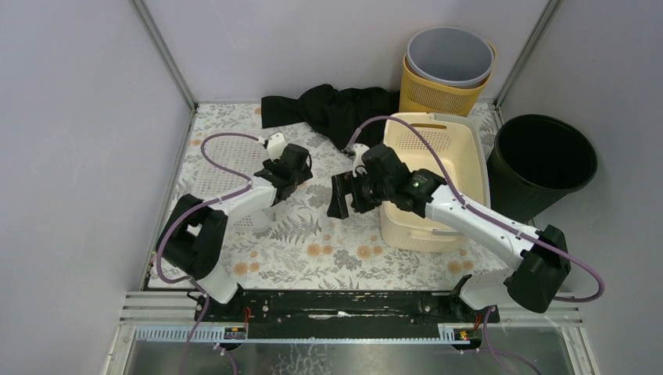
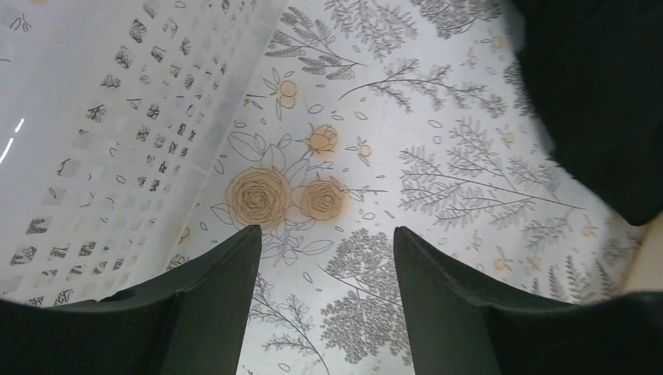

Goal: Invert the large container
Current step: Move the container to the corner of the board.

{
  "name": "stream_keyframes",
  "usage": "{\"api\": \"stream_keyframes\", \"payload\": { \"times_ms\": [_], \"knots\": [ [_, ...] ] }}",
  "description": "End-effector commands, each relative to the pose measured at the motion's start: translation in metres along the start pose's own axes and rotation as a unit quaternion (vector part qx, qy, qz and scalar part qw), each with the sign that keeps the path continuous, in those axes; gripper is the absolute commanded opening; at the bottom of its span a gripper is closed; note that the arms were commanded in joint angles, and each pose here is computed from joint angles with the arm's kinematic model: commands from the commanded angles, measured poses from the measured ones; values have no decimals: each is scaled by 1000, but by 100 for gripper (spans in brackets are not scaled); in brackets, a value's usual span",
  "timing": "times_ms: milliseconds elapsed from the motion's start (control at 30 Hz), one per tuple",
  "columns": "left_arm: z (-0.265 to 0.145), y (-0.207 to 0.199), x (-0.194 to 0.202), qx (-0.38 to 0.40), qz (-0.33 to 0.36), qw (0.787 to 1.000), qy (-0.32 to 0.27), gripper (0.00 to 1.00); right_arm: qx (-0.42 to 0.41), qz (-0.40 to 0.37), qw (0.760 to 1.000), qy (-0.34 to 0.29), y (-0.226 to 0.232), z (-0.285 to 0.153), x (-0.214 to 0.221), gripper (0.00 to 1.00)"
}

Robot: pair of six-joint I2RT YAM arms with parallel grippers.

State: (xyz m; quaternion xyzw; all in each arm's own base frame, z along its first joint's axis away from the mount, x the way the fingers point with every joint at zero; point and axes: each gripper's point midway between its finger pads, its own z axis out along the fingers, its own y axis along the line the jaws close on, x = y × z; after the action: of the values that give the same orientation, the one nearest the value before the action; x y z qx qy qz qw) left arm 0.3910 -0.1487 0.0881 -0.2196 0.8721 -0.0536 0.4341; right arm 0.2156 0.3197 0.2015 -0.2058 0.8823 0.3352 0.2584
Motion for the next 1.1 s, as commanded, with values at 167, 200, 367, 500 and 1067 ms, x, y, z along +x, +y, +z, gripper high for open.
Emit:
{"api": "stream_keyframes", "payload": {
  "times_ms": [167, 200, 367, 500, 1067],
  "knots": [
    [23, 6, -36, -7, -48, 998, -36, 70, -23, -26, 999, -4, 0, -12, 19, 91],
    [24, 8, -39, -8, -53, 998, -39, 70, -24, -26, 999, -2, 0, -11, 21, 91],
    [36, 22, -52, -15, -75, 996, -39, 70, -21, -23, 999, 13, -6, -2, 30, 91],
    [44, 35, -61, -16, -93, 995, -36, 70, -21, -20, 999, 24, -9, 6, 34, 91],
    [58, 46, -87, -21, -123, 991, -47, 70, -24, -5, 999, 45, -11, 15, 44, 91]
  ]
}}
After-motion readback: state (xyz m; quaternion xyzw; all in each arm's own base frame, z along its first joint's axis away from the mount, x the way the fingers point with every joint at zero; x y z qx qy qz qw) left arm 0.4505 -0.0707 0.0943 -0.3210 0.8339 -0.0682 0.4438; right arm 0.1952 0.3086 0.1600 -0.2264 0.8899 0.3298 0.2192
